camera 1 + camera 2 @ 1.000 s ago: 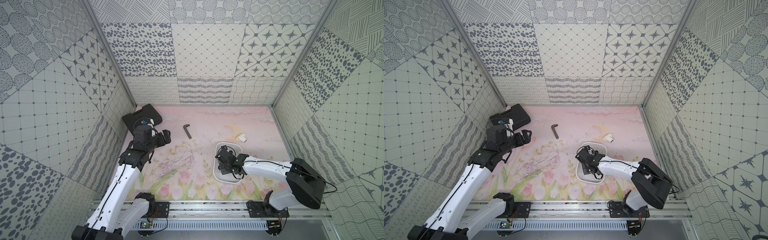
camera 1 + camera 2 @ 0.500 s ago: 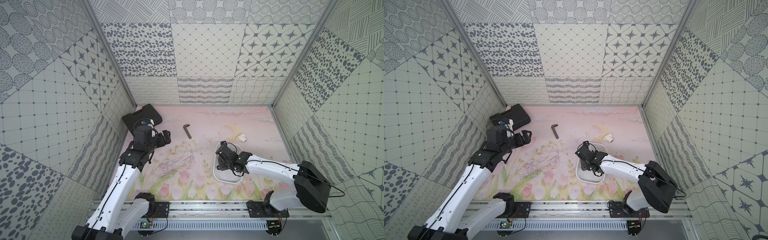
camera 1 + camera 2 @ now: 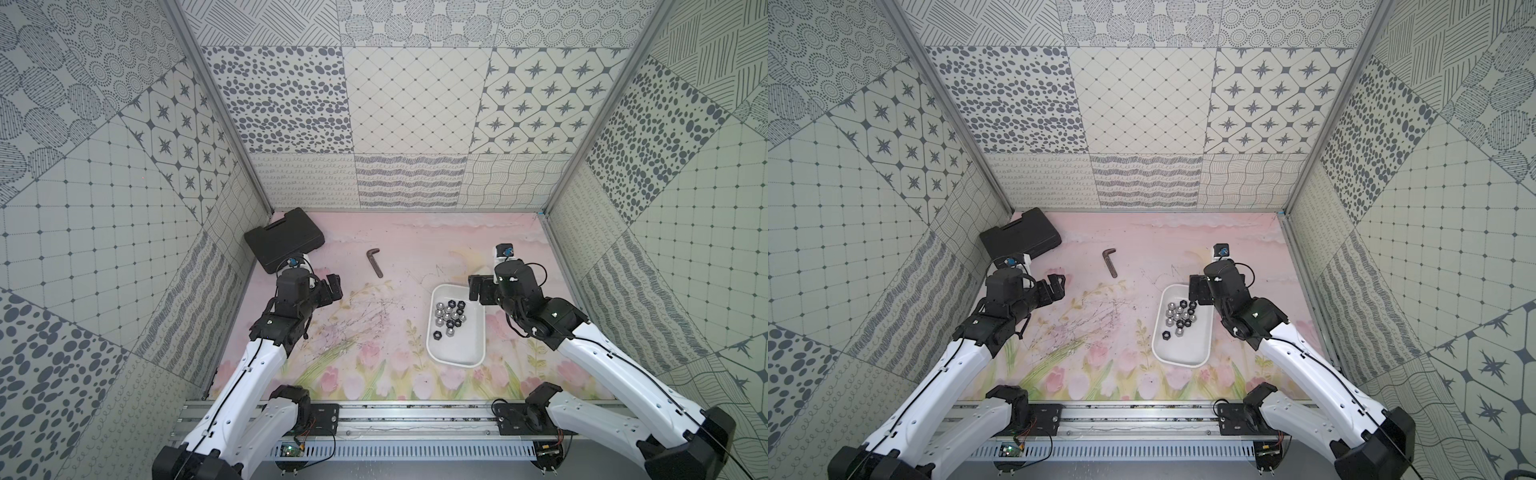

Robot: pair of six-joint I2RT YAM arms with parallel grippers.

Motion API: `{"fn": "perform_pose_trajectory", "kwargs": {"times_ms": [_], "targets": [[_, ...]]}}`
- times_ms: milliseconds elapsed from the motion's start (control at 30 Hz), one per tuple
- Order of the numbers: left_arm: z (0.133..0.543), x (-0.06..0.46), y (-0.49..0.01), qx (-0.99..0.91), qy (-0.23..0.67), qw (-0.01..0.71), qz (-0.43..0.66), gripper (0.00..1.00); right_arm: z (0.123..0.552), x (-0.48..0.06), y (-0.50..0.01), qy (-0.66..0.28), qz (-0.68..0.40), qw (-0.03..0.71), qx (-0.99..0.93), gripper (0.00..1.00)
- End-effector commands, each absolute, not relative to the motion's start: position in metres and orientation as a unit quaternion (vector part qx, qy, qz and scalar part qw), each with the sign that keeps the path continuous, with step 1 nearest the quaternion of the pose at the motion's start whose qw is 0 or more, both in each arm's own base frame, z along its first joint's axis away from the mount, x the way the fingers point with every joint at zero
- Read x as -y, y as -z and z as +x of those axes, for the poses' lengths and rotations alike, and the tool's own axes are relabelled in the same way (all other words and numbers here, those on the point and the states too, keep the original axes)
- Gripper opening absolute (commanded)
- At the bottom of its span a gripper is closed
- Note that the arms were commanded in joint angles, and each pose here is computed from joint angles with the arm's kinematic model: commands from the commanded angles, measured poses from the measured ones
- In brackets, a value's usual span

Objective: Put the nuts on the desktop into the storage box
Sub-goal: Place the nut in the storage box, then reset both arms

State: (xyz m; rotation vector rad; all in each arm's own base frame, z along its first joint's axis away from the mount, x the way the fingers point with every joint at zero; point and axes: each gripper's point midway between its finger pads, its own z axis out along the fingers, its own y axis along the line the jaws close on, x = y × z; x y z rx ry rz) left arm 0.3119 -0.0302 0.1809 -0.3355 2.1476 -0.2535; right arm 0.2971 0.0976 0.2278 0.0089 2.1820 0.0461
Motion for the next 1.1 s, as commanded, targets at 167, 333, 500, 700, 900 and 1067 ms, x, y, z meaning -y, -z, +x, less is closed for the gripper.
{"fn": "perform_pose_trajectory", "kwargs": {"times_ms": [167, 333, 500, 700, 900, 1067], "targets": [[0.344, 0.016, -0.151, -0.845, 0.024, 0.528, -0.079, 0.99, 0.341, -0.024, -0.196, 0.027, 0.049, 0.474, -0.879, 0.97], [0.357, 0.015, -0.123, -0.855, 0.006, 0.515, -0.062, 0.99, 0.368, -0.019, -0.173, 0.036, 0.032, 0.528, -0.848, 0.97], [0.369, 0.019, -0.111, -0.85, 0.011, 0.525, -0.04, 0.99, 0.392, -0.017, -0.152, 0.034, 0.006, 0.573, -0.819, 0.97], [0.379, 0.012, -0.104, -0.843, 0.005, 0.537, -0.041, 0.99, 0.419, -0.01, -0.116, 0.031, 0.012, 0.56, -0.828, 0.97], [0.384, 0.002, -0.107, -0.821, -0.008, 0.569, -0.041, 0.99, 0.414, -0.007, -0.112, 0.026, 0.019, 0.57, -0.821, 0.97], [0.391, 0.005, -0.085, -0.813, 0.006, 0.582, -0.028, 0.99, 0.405, -0.009, -0.108, 0.013, 0.015, 0.608, -0.794, 0.97]]}}
